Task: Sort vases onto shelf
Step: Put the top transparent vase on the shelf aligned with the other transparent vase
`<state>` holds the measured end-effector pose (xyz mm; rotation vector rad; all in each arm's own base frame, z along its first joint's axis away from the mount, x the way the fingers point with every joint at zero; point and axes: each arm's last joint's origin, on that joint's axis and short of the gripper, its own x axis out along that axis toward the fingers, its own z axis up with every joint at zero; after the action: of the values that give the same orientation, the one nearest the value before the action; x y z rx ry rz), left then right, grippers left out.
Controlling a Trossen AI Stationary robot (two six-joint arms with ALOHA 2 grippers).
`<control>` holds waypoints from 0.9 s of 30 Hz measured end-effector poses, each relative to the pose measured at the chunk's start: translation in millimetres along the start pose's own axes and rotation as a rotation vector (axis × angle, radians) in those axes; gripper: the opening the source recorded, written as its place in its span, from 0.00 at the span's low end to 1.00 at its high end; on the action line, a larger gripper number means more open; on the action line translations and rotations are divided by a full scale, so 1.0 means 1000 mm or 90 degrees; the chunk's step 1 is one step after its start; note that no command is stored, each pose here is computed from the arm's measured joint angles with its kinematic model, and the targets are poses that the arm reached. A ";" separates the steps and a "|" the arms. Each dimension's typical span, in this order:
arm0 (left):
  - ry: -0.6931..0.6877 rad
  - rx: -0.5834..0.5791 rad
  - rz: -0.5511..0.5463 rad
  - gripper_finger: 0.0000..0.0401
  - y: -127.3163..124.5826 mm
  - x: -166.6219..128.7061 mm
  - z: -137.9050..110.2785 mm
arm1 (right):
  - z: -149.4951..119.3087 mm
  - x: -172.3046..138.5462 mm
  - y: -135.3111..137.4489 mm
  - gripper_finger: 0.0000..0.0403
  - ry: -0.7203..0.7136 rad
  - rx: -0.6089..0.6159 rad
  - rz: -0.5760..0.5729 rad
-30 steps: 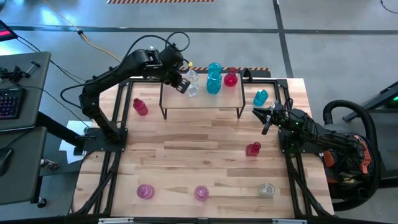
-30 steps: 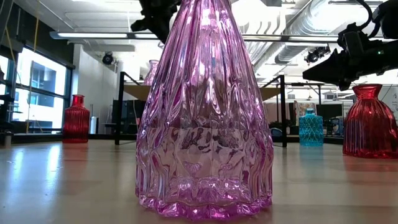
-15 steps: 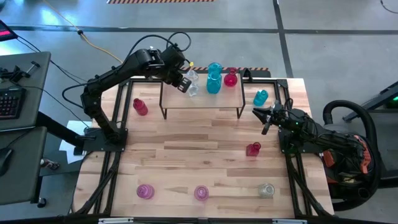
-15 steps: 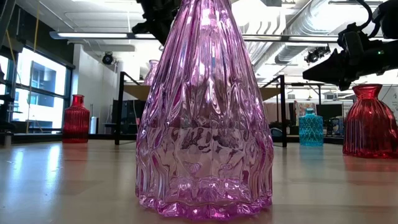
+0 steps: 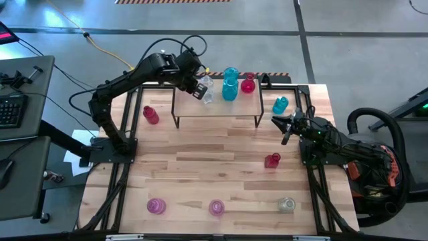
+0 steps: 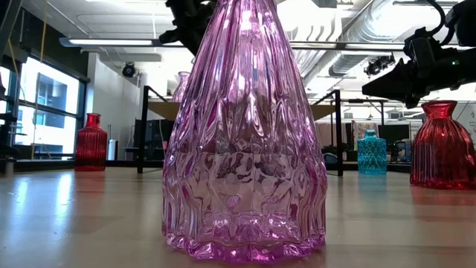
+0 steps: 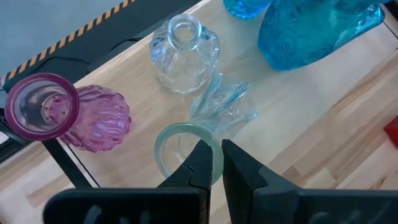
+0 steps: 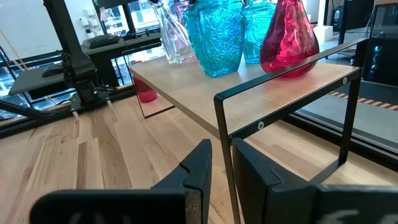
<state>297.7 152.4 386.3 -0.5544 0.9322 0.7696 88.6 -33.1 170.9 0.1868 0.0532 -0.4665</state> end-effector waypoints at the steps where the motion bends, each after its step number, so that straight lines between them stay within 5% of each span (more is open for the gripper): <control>1: -0.001 -0.001 0.000 0.03 0.000 0.000 0.000 | 0.000 0.000 0.000 0.12 0.000 0.000 0.000; 27: -0.026 -0.010 -0.016 0.11 -0.001 0.000 0.005 | 0.000 0.000 0.000 0.12 0.000 0.000 0.000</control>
<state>301.0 155.1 388.6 -0.5606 0.8805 0.7635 88.6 -33.1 170.9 0.1868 0.0534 -0.4667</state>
